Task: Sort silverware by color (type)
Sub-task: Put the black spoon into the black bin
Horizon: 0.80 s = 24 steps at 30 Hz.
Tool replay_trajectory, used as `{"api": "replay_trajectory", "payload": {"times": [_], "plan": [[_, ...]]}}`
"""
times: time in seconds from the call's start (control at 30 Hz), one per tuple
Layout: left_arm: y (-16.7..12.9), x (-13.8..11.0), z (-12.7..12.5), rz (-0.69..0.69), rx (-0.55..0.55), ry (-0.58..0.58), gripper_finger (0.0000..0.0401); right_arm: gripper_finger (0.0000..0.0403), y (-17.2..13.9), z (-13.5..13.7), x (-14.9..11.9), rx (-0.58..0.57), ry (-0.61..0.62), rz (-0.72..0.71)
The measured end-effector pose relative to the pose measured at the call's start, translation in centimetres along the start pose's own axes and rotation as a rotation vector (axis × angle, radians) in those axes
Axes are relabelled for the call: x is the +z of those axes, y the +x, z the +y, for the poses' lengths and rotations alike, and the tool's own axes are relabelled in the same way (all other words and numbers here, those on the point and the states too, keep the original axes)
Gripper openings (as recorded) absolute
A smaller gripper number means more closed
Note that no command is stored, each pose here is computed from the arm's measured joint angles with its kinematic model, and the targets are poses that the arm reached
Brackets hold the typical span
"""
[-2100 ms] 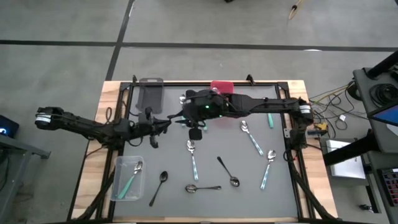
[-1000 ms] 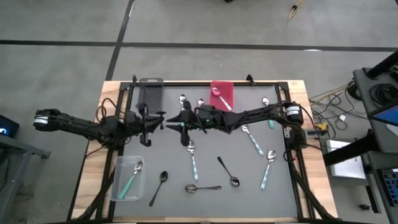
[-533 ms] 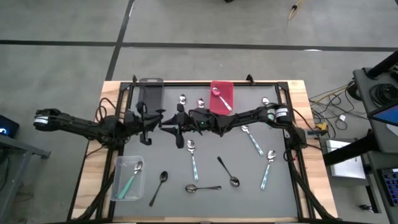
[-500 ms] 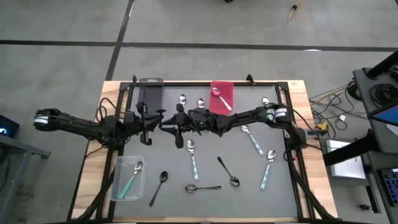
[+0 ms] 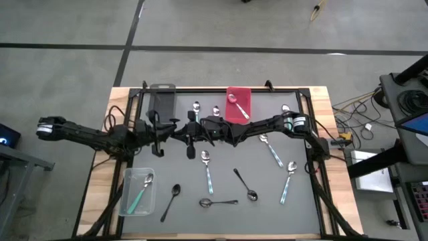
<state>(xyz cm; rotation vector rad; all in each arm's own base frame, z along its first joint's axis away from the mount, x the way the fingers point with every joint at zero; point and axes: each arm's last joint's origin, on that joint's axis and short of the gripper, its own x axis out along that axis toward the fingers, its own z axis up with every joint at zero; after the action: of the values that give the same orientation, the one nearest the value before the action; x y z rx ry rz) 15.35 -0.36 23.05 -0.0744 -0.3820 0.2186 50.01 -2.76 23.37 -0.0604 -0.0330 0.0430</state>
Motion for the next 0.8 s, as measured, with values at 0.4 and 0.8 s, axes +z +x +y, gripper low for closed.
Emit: {"api": "replay_trajectory", "payload": {"times": [0.4,0.8], "plan": [[0.1,-0.5,0.0,0.035,0.004,0.007,0.0015,0.0009,-0.1,0.0,-0.1,-0.022,0.016,0.042],[0.0,-1.1,0.4,0.105,0.147,0.054,0.0091,0.0008,-0.9,0.1,0.8,-0.209,-0.020,0.168]]}}
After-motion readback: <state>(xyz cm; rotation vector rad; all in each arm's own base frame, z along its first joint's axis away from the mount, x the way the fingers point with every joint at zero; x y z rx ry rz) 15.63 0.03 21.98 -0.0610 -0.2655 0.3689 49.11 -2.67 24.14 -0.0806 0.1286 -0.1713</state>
